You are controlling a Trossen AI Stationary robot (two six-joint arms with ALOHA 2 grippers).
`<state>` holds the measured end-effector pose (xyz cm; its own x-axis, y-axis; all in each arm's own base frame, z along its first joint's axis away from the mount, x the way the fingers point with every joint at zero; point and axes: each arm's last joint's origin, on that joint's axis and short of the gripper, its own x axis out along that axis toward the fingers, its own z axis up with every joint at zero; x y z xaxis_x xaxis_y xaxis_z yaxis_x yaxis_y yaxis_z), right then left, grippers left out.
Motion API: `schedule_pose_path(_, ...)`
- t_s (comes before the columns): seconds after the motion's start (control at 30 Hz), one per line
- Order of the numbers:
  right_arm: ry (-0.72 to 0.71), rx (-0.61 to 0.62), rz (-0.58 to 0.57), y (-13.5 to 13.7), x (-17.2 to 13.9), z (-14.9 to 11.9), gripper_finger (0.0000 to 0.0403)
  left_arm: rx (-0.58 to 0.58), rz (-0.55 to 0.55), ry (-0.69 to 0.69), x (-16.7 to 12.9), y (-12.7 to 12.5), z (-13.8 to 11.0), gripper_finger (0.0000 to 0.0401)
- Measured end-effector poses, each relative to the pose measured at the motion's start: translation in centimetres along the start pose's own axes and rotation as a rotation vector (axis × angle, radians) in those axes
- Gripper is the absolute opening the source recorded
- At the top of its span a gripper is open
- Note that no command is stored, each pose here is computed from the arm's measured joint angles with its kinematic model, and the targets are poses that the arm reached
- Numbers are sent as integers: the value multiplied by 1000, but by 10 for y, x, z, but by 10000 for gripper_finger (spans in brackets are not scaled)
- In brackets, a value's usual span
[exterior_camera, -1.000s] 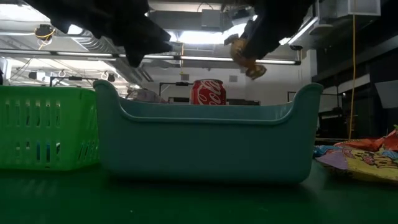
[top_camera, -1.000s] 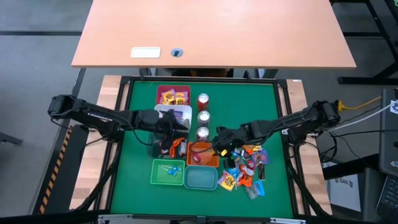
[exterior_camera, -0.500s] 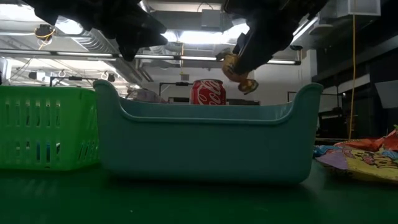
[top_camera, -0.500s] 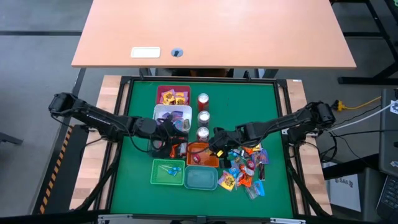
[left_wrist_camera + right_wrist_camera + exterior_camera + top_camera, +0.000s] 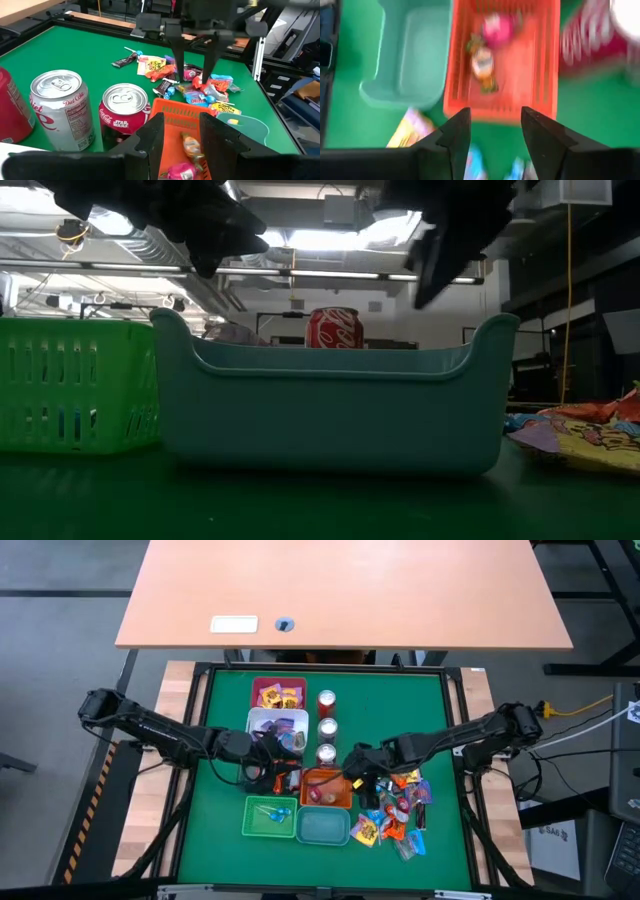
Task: Sort candy
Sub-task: Put the orange chocolate into the black bin
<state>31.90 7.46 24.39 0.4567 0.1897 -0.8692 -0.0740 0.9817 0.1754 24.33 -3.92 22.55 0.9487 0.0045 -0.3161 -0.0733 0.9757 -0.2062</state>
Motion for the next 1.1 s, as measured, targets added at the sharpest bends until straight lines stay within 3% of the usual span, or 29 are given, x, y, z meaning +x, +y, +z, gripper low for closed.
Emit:
schedule_pose_path(0.2, 200, 190, -9, 8, -10, -14, 174, 1, 1, 4, 0, 0, 0, 114)
schedule_pose_path(0.33, 303, 150, -39, 23, -12, -28, 174, 1, 2, 4, 0, 0, -1, 114)
schedule_pose_path(0.5, 368, 132, -232, 27, -15, -43, 175, 1, 2, 5, 0, 0, -1, 114)
schedule_pose_path(0.87, 533, 269, -314, -11, 20, -91, 175, 1, 2, 5, 0, 0, -1, 114)
schedule_pose_path(1.1, 505, 353, -265, -32, 38, -106, 175, 1, 2, 4, 0, 0, 0, 114)
